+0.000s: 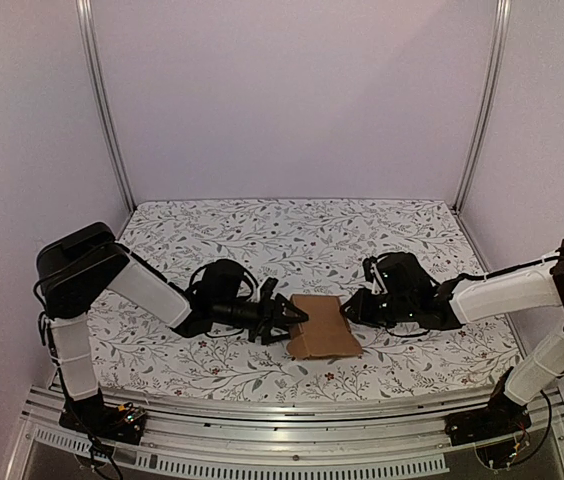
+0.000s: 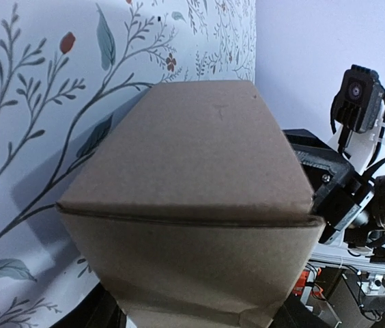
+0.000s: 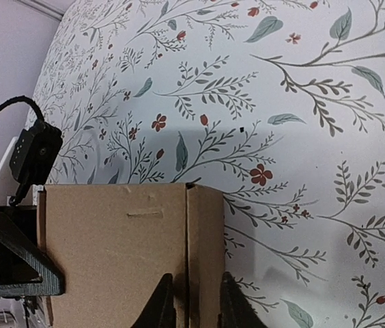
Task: Fold the paper box
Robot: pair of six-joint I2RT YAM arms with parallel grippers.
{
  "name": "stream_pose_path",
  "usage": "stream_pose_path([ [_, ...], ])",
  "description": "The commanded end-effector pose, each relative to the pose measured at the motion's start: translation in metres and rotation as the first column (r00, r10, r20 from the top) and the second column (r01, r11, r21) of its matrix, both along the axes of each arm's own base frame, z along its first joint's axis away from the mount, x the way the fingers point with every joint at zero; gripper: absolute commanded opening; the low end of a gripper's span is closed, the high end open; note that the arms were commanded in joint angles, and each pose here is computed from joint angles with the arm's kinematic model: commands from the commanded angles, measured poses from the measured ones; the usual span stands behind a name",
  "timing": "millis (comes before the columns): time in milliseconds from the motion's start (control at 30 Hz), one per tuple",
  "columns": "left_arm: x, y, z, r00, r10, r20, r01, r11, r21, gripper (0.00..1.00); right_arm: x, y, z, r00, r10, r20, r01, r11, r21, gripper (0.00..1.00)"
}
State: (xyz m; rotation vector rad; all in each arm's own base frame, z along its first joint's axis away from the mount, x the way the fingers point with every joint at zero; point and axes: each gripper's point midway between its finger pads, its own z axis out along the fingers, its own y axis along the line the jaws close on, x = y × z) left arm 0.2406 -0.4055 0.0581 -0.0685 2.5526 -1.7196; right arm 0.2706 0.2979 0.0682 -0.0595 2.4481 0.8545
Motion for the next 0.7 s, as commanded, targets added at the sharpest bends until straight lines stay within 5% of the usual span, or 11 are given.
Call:
stream_pose_path([
  [0,0.000,-0.005,0.015,0.998,-0.038,0.040,0.040,0.997,-0.062,0.42,-0.005,0.000,0.009,0.999,0.034,0.038,-0.034,0.999,-0.008,0.31],
  [233,-0.001,0.004,0.035,0.998,-0.053,0.044,0.057,0.994,-0.098,0.41,-0.005,-0.007,0.064,0.968,0.110,0.226,-0.105,0.994,-0.036,0.54],
  [400,-0.007,0.019,0.058,0.995,-0.097,0.025,0.100,0.983,-0.153,0.42,-0.021,-0.010,0.107,0.883,0.290,0.370,-0.260,0.957,-0.129,0.67],
  [600,-0.021,0.038,0.097,0.985,-0.169,0.031,0.172,0.959,-0.225,0.43,-0.055,-0.001,0.144,0.675,0.522,0.521,-0.485,0.846,-0.220,0.81],
  [667,-0.027,0.045,0.109,0.980,-0.196,0.032,0.198,0.947,-0.251,0.43,-0.068,0.001,0.152,0.586,0.582,0.563,-0.549,0.797,-0.252,0.95],
])
